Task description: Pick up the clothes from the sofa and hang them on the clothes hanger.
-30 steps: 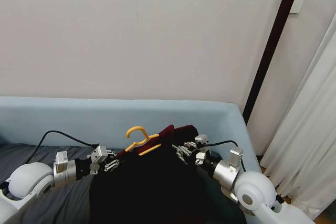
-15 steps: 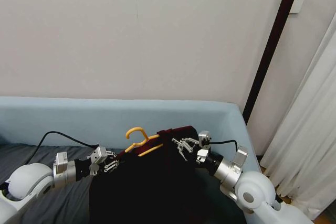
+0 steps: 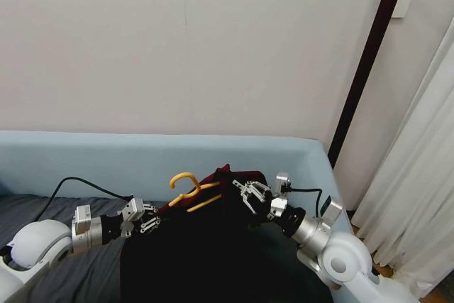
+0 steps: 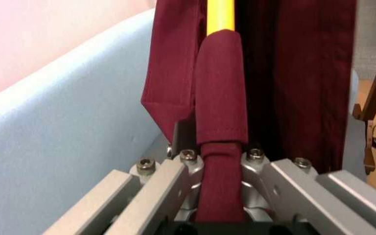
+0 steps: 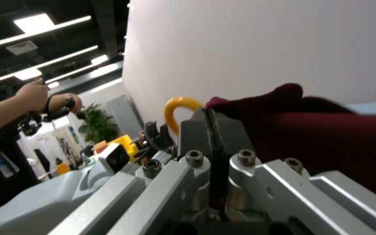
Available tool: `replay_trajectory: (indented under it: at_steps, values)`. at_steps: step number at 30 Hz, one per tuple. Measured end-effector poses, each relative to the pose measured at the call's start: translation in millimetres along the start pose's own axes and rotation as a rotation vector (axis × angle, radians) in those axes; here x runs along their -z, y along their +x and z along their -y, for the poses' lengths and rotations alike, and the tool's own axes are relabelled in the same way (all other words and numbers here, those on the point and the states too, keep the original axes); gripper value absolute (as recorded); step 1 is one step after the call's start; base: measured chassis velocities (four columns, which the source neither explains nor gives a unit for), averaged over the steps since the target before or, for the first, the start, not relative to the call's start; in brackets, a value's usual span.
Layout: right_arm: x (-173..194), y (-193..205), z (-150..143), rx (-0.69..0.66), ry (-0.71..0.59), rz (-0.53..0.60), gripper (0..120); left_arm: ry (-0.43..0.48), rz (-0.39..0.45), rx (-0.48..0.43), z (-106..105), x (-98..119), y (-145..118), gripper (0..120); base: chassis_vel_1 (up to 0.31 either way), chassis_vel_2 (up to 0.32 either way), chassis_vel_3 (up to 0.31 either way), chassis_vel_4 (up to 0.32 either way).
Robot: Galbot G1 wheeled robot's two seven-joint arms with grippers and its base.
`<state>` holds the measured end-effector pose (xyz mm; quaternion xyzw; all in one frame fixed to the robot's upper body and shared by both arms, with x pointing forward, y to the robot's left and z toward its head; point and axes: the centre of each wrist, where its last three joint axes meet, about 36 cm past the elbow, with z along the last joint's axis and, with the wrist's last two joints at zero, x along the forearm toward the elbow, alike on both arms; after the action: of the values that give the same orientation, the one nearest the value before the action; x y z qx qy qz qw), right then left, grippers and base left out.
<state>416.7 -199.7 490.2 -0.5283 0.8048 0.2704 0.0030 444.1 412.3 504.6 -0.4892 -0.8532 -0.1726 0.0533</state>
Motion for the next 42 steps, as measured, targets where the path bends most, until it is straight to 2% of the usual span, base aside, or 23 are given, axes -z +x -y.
replay_trajectory:
  at_steps: [15,18,20,21,25,27,28,31,32,35,37,38,40,42]
  values:
    - [-36,-10,-18,0.038,0.013,-0.062,0,0.001,0.015,-0.006,5,1,-3,1,0.000,0.000,0.000,0.000]
    - [-44,-9,-18,0.001,0.061,-0.103,7,0.002,0.015,-0.007,5,1,-2,1,0.000,0.000,0.000,0.000]
    - [-52,-6,-19,-0.086,0.122,-0.150,17,0.001,0.016,-0.006,6,1,-2,1,0.000,0.000,0.000,0.000]
    - [-52,-6,-19,-0.086,0.122,-0.150,17,0.001,0.016,-0.006,6,1,-2,1,0.000,0.000,0.000,0.000]
    - [-53,-6,-22,-0.128,0.155,-0.134,35,0.002,0.012,-0.002,5,-1,-1,1,0.000,0.000,0.000,0.000]
    - [-48,-2,-18,-0.054,0.127,-0.071,43,0.002,0.007,-0.001,3,-4,0,1,0.000,0.000,0.000,0.000]
    - [-48,-2,-18,-0.054,0.127,-0.071,43,0.002,0.007,-0.001,3,-4,0,1,0.000,0.000,0.000,0.000]
    - [-34,2,-7,0.094,0.084,0.055,56,0.005,-0.002,-0.016,1,-8,2,1,0.000,0.000,0.000,0.000]
    - [-34,2,-7,0.094,0.084,0.055,56,0.005,-0.002,-0.016,1,-8,2,1,0.000,0.000,0.000,0.000]
    - [-21,3,4,0.150,0.092,0.154,70,0.003,-0.013,-0.036,-4,-11,6,1,0.000,0.000,0.000,0.000]
    - [-10,3,8,0.112,0.107,0.174,79,-0.003,-0.015,-0.041,-9,-12,9,1,0.000,0.000,0.000,0.000]
    - [-10,3,8,0.112,0.107,0.174,79,-0.003,-0.015,-0.041,-9,-12,9,1,0.000,0.000,0.000,0.000]
    - [4,3,12,-0.008,0.180,0.116,89,-0.010,-0.015,-0.070,-18,-12,13,1,0.000,0.000,0.000,0.000]
    - [15,5,14,-0.067,0.211,0.078,96,-0.015,-0.020,-0.091,-27,-13,18,1,0.000,0.000,0.000,0.000]
